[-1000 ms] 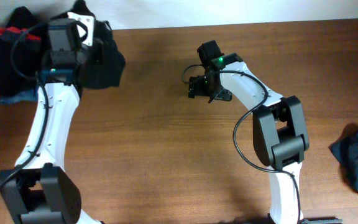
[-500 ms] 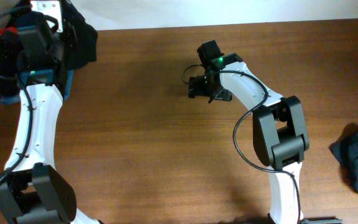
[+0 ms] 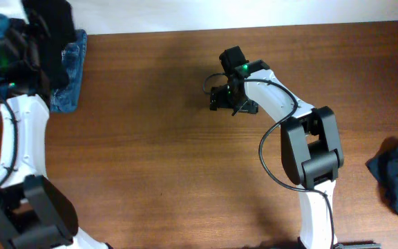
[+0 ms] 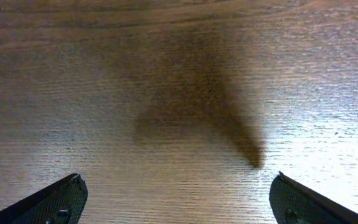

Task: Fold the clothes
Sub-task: 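Lower the shirt onto the top-left clothes stack and release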

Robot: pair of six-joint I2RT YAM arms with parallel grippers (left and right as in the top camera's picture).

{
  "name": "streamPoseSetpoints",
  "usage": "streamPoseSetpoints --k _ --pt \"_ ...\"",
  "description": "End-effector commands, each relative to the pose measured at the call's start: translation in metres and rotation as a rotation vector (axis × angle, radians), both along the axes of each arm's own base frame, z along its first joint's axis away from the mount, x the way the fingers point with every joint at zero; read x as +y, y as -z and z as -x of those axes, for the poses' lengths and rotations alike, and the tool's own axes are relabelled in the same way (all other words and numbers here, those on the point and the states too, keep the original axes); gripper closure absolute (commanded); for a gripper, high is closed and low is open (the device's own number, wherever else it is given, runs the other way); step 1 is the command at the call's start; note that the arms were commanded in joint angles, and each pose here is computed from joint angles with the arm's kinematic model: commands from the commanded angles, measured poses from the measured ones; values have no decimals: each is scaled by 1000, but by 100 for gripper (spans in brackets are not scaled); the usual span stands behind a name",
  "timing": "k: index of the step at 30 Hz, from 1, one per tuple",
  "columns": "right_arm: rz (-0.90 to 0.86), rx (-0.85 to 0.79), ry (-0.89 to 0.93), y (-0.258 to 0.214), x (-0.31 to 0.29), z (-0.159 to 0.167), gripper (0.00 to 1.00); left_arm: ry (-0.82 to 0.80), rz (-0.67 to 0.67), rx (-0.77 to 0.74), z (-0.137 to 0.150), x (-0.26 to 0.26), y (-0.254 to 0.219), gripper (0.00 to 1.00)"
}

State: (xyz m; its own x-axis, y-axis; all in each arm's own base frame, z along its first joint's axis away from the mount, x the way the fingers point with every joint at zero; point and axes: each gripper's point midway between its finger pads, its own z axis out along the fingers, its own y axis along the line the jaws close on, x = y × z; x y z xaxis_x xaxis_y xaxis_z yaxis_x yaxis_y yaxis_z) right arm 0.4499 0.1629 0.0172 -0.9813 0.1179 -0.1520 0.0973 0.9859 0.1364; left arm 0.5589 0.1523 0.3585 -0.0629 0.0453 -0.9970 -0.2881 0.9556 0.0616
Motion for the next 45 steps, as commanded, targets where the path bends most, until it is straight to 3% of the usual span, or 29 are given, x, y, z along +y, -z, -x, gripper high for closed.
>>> streamPoseSetpoints --k 1,8,17,30,33,36,39,43,45 --pt "22 18 2 3 -4 6 1 -74 139 -63 -9 41 15 99" --pt "21 23 2 3 -4 7 1 -161 411 -99 -25 88 86 99" --pt "26 40 2 4 -5 11 1 -227 489 93 -33 104 199 99" --pt "26 41 2 4 -5 11 2 -372 539 158 7 165 226 98" --pt "26 41 2 4 -5 11 1 -377 540 160 9 167 227 69" --pt "25 41 2 4 -5 11 1 -367 539 153 7 166 225 61" --pt "25 42 2 4 -5 11 1 -336 545 150 3 161 223 34" --pt "25 41 2 4 -5 11 1 -318 543 137 0 159 219 20" --pt "25 41 2 4 -5 11 1 -317 542 134 0 159 219 6"
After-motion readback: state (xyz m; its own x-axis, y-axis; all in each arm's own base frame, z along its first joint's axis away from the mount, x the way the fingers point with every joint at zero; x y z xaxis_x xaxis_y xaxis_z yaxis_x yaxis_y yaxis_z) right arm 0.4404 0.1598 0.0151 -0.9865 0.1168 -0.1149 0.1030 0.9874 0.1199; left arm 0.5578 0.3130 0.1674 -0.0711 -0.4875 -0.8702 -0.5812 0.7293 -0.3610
